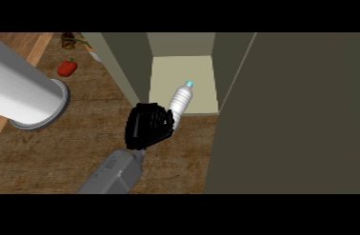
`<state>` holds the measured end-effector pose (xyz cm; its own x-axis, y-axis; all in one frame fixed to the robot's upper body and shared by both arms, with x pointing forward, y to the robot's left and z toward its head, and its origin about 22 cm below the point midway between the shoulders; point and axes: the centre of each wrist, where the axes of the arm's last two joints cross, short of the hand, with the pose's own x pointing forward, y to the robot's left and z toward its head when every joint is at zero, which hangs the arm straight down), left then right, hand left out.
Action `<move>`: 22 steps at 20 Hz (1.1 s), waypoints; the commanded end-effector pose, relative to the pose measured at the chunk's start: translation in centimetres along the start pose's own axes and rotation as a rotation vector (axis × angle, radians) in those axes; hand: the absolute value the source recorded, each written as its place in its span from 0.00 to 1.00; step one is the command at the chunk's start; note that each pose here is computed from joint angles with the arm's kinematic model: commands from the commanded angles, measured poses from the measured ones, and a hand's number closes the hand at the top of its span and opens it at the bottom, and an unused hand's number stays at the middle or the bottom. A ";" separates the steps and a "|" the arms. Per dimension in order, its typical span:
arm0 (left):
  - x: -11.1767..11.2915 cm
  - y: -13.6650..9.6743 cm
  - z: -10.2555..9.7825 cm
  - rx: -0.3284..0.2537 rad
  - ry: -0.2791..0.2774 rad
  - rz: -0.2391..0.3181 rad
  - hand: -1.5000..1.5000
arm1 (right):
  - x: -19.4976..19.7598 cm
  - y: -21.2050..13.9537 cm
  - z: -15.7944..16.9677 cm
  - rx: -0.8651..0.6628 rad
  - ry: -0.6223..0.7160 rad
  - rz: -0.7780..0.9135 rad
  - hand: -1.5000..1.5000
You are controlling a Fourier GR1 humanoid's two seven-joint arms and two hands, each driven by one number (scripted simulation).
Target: Pick up the bottled water, place it into the cabinet and close the cabinet
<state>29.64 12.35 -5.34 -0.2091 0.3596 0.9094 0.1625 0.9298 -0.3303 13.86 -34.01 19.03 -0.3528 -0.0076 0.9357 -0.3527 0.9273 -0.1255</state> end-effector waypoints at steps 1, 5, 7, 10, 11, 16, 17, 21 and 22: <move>0.7 0.4 0.8 -0.082 0.015 0.029 1.00 | 2.1 2.1 1.4 0.040 -0.018 0.005 1.00; 1.9 1.5 2.8 -0.114 0.021 0.030 0.00 | 2.7 3.7 1.3 0.039 -0.027 0.011 1.00; 2.0 3.6 4.0 -0.144 0.026 0.047 0.00 | 2.5 3.8 0.0 0.047 -0.031 0.013 1.00; 3.1 4.5 6.7 -0.174 0.080 0.072 0.00 | 3.0 4.7 0.3 0.088 -0.046 0.094 1.00; 3.5 3.7 7.2 -0.155 0.060 0.077 0.00 | 2.9 4.0 0.7 0.131 -0.023 0.121 1.00; 6.8 6.6 9.4 -0.121 0.019 0.046 0.00 | 3.1 6.9 -0.3 0.206 0.014 -0.025 1.00; 6.1 7.5 9.6 -0.091 -0.003 0.026 0.00 | 3.2 7.8 0.2 0.214 -0.018 -0.030 1.00; 9.0 10.8 12.0 -0.059 -0.021 -0.049 0.00 | 3.0 8.5 -0.9 0.278 -0.005 -0.093 1.00; 9.7 10.4 12.2 -0.052 -0.028 -0.056 0.00 | 2.4 9.0 -1.0 0.290 -0.002 -0.113 1.00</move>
<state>19.03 24.34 -4.26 -0.2152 0.3501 0.9117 0.2334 0.9249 -0.3001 14.98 -28.52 17.00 -0.1828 -0.1615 0.9698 -0.6012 0.7989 0.0197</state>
